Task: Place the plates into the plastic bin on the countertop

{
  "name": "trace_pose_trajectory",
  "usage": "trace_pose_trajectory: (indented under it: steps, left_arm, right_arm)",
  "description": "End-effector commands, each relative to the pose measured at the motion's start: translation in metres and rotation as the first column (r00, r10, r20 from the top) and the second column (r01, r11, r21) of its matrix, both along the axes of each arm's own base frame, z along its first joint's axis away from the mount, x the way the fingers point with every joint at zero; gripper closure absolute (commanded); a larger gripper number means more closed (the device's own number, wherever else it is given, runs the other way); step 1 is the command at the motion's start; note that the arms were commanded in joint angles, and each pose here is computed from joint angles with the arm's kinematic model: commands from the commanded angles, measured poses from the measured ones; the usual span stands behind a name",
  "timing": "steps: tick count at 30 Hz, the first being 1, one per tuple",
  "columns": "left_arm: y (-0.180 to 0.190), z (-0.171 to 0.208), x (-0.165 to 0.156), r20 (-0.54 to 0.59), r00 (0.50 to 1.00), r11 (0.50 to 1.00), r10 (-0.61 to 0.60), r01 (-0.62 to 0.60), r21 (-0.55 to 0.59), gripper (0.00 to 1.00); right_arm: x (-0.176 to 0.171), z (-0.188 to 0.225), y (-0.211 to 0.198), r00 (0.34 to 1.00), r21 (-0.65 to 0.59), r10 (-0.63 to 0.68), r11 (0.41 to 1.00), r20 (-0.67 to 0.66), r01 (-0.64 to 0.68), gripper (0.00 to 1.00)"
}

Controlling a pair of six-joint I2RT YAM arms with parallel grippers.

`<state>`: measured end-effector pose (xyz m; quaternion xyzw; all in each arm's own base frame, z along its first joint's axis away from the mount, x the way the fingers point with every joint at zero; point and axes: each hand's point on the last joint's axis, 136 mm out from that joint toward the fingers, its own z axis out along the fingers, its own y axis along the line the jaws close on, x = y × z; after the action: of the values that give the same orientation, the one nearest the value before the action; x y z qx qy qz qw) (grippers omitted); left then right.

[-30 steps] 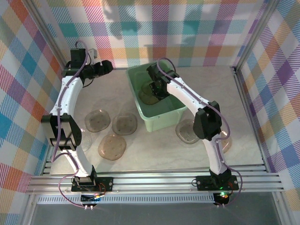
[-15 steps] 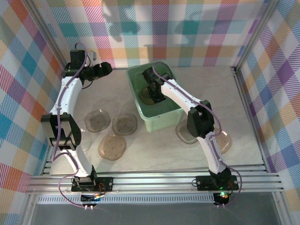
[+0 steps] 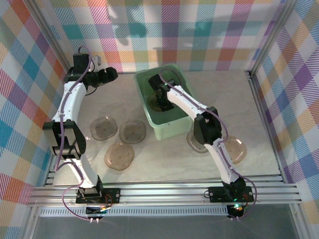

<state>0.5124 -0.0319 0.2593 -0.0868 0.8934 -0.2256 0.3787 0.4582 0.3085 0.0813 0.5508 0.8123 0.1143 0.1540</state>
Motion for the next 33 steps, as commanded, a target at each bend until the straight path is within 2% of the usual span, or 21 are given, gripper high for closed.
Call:
trace_pose_trajectory:
  steps: [1, 9, 14, 17, 19, 30, 33]
  left_arm:
    - [0.009, -0.005, -0.006, -0.015, 1.0, 1.0, 0.001, -0.001, 0.009, 0.21]
    - [0.01, -0.005, -0.008, -0.015, 1.0, 1.0, 0.004, -0.004, 0.005, 0.21]
    - [0.01, -0.004, -0.01, -0.013, 1.0, 1.0, 0.003, -0.003, 0.004, 0.21]
    - [0.01, -0.004, -0.011, -0.013, 1.0, 1.0, 0.003, -0.003, 0.002, 0.21]
    - [0.009, -0.005, -0.011, -0.013, 1.0, 1.0, 0.004, -0.004, 0.0, 0.21]
    - [0.008, -0.006, -0.013, -0.024, 1.0, 1.0, 0.003, -0.003, -0.01, 0.22]
    - [0.008, -0.005, -0.012, -0.024, 1.0, 1.0, 0.003, -0.004, -0.014, 0.22]
  right_arm:
    - [0.001, -0.004, 0.004, 0.999, -0.007, -0.032, 0.999, 0.009, 0.033, 1.0]
    - [0.005, -0.013, 0.009, 0.999, 0.005, -0.035, 0.999, 0.017, 0.035, 0.93]
    - [0.007, -0.01, 0.009, 0.999, -0.002, -0.022, 1.0, 0.032, 0.022, 0.74]
    - [0.013, -0.006, 0.011, 0.998, -0.008, 0.007, 1.0, 0.059, -0.007, 0.7]
    - [0.015, -0.003, 0.012, 0.997, -0.011, 0.024, 1.0, 0.071, -0.023, 0.62]
    - [0.007, 0.022, 0.007, 0.994, -0.025, 0.078, 0.997, 0.079, -0.076, 0.02]
    - [0.007, 0.031, 0.007, 0.991, -0.021, 0.097, 0.995, 0.096, -0.096, 0.01]
